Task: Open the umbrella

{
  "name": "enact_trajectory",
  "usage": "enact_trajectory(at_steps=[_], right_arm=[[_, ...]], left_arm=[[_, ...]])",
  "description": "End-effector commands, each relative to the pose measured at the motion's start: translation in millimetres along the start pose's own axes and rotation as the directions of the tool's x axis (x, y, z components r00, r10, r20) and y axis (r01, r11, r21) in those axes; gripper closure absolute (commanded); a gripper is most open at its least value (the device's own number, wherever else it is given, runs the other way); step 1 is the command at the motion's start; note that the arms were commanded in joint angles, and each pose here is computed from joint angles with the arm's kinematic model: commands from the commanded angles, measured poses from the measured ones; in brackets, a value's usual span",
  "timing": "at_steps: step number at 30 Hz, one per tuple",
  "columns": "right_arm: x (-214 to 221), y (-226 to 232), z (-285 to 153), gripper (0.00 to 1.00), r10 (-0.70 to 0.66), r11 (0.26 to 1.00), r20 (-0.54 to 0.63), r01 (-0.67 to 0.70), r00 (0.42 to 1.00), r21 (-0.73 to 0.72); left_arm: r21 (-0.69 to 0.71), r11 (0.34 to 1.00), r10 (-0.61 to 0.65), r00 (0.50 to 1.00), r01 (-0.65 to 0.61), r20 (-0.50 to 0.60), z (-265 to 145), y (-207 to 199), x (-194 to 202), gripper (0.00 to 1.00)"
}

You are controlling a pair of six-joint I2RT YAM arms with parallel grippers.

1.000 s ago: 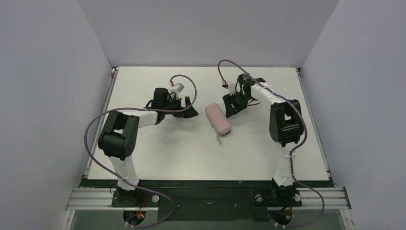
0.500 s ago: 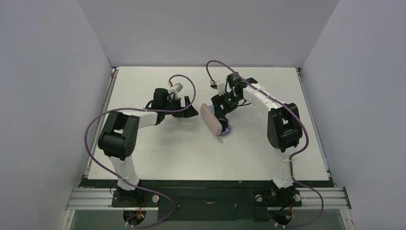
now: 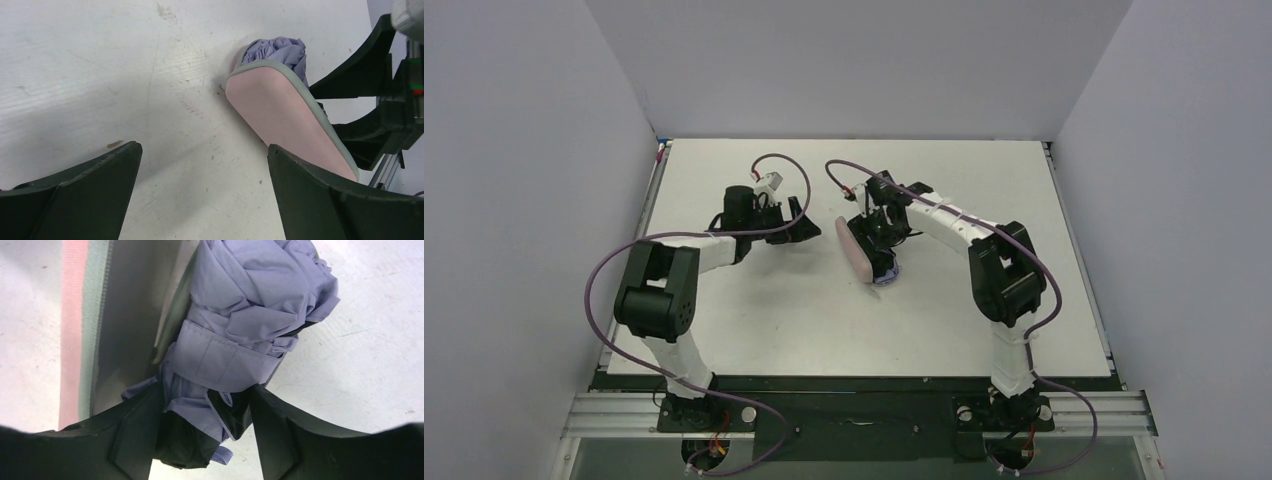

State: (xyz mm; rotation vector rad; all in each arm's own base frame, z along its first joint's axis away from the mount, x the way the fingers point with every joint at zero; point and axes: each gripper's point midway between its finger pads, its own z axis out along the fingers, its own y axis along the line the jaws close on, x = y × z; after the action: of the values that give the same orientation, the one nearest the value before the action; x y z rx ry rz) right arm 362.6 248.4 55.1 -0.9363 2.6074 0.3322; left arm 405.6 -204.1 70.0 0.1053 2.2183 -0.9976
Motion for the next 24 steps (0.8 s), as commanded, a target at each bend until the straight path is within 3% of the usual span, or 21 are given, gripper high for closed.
enact_trajectory(at_steps=[1,4,6,8,10,18,24], right_arm=[[5.4,-23.5,5.7,0.45,0.018,0.988,-0.004,-0.017,1.0,0.151],[15.8,-41.7,7.9,0.5,0.022,0.977,-0.04,-0.012,0.999,0.215],[24.0,-55.8,6.1,0.64,0.039,0.97,-0.067,-0.022,0.997,0.242],[31.1,-74.5,-2.1,0.88,0.052,0.961,-0.091,-0.025,0.994,0.276],[40.1,-92.6,-12.2,1.0,0.067,0.957,-0.107,-0.033,0.992,0.288],[80.6,-169.1,-69.5,1.0,0.063,0.955,-0.135,-0.021,0.989,0.296],[85.5,-226.6,-112.4,1.0,0.055,0.944,-0.106,-0.017,0.993,0.33]], left_arm=[[-0.018,0.998,0.067,0.993,-0.065,0.094,-22.1,-7.0,-32.7,0.03],[-0.066,0.995,0.078,0.993,-0.073,0.083,-30.8,-0.5,-36.4,0.03],[-0.101,0.991,0.093,0.993,-0.086,0.071,-37.1,4.2,-39.7,0.03],[-0.15,0.982,0.123,0.99,-0.112,0.065,-43.3,11.4,-45.8,0.03],[-0.186,0.97,0.173,0.982,-0.157,0.074,-49.9,15.3,-56.3,0.03],[-0.255,0.921,0.348,0.914,-0.293,0.208,-75.7,12.4,-97.2,0.03],[-0.228,0.912,0.383,0.908,-0.342,0.17,-72.8,7.4,-103.3,0.03]])
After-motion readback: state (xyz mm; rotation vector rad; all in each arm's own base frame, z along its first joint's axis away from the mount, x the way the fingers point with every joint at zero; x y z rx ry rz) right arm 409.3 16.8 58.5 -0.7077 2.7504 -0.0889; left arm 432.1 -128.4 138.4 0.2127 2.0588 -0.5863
